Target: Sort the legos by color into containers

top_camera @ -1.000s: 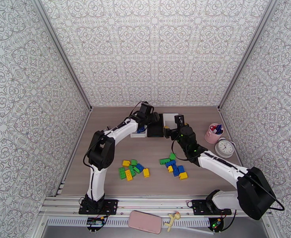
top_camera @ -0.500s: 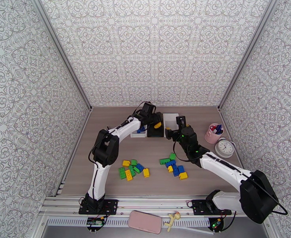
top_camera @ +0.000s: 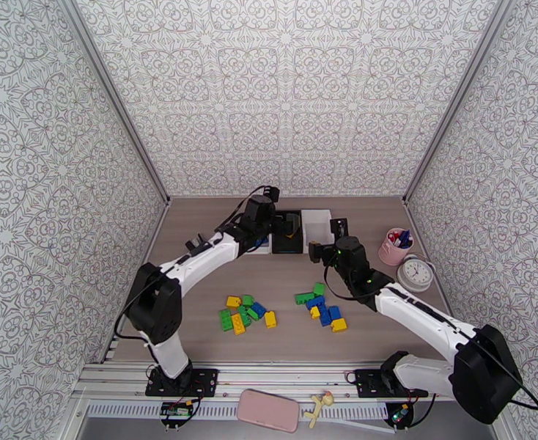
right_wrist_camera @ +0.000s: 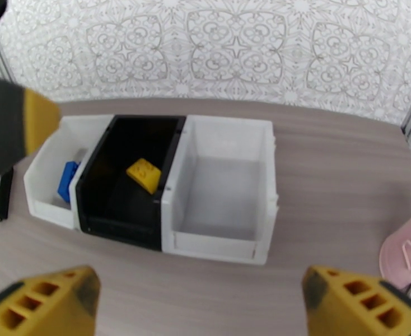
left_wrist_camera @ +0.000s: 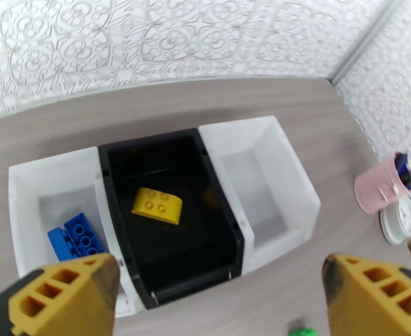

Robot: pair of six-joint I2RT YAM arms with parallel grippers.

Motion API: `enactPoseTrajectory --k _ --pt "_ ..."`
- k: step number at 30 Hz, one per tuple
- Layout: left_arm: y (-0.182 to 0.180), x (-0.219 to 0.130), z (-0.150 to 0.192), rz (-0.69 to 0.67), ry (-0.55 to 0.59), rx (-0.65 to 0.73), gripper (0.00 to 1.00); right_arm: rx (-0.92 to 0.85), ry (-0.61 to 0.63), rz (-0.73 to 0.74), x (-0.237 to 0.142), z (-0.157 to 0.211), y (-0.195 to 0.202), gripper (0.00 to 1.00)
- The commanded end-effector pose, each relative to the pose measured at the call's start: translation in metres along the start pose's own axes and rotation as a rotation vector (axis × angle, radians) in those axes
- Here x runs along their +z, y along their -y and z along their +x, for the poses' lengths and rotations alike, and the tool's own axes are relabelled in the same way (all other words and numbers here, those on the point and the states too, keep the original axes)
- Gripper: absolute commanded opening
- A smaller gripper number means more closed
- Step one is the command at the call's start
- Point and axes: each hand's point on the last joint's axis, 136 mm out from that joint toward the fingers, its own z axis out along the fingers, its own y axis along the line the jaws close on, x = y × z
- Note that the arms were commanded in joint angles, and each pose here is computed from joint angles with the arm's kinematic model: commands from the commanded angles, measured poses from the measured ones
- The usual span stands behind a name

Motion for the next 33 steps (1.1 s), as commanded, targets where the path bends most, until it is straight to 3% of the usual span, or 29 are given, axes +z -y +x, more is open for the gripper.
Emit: enactPoseTrajectory --k 1,9,17,25,33 --pt "0.016 -0.025 0.004 0.081 0.054 0.134 1.00 0.047 -0.094 0.029 -0.006 0.011 0.007 1.00" --pt "0.040 -0.087 0.044 0.199 0.075 0.290 1.00 0.235 -0.298 0.067 -0.005 0.052 0.005 0.97" --pt "0.071 -0.124 0.081 0.368 0.011 0.429 1.00 0.283 -0.509 0.163 0.000 0.106 -0.009 0.96" --pt "0.082 -0.130 0.118 0.456 0.065 0.646 1.00 0.276 -0.651 0.203 0.012 0.143 -0.020 0.92" --pt "0.084 -0.126 0.130 0.496 0.078 0.677 1.00 0.262 -0.717 0.202 0.023 0.165 -0.025 0.84"
